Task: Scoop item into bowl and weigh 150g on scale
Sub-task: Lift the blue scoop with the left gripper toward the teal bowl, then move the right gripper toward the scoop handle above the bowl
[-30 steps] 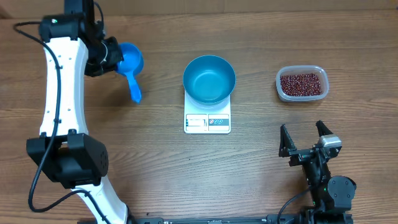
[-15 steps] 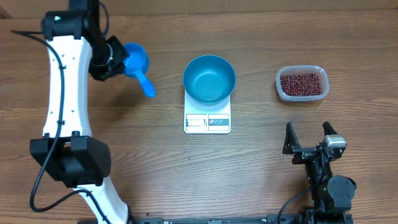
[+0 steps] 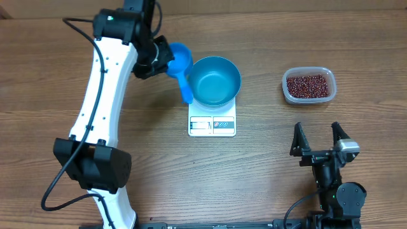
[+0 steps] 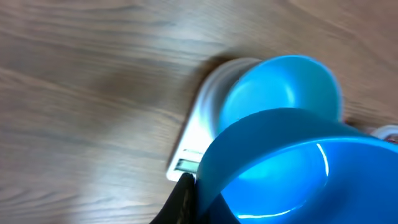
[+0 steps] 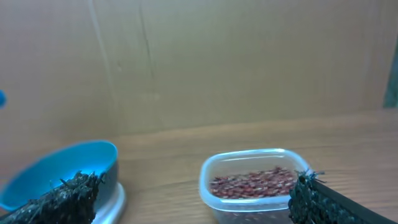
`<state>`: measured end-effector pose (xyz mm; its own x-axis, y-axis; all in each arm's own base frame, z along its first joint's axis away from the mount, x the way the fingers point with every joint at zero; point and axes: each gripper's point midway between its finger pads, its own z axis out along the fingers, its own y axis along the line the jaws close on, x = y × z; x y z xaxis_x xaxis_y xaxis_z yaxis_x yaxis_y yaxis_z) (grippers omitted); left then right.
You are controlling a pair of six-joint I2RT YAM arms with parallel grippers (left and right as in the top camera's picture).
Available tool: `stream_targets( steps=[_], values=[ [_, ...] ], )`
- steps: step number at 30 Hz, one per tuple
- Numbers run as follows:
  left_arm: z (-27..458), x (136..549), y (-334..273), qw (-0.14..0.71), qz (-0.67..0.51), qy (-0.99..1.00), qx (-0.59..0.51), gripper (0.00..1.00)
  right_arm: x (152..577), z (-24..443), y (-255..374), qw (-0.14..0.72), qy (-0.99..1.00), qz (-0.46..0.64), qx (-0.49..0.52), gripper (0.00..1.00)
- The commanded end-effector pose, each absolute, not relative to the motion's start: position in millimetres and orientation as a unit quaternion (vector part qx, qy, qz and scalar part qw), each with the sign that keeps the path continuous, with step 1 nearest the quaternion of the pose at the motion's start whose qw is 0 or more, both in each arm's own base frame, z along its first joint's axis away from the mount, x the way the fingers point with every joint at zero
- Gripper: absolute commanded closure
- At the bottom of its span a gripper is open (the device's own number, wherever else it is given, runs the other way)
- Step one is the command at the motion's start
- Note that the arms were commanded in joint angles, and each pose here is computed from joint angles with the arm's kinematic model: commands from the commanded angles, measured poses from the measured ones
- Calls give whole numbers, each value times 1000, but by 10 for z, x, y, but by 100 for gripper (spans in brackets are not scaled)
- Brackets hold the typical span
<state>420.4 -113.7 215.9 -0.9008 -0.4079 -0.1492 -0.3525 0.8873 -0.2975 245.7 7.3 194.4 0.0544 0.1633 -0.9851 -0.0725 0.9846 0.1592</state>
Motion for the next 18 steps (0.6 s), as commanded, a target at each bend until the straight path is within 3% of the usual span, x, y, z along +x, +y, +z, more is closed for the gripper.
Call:
stream_targets(
  steps=[1,10,18],
  values=[
    [2419,4272,-1246,139,-159,955,-207,96,2426,2059,93,722,671,146,84,0],
    [2483,4294,-1389,142,-180,945,-233,96,2318,2449,96,681,711,144,94,0],
    [2502,4293,-1465,131,-200,935,-263,96,2563,2788,221,588,786,168,90,0]
  ],
)
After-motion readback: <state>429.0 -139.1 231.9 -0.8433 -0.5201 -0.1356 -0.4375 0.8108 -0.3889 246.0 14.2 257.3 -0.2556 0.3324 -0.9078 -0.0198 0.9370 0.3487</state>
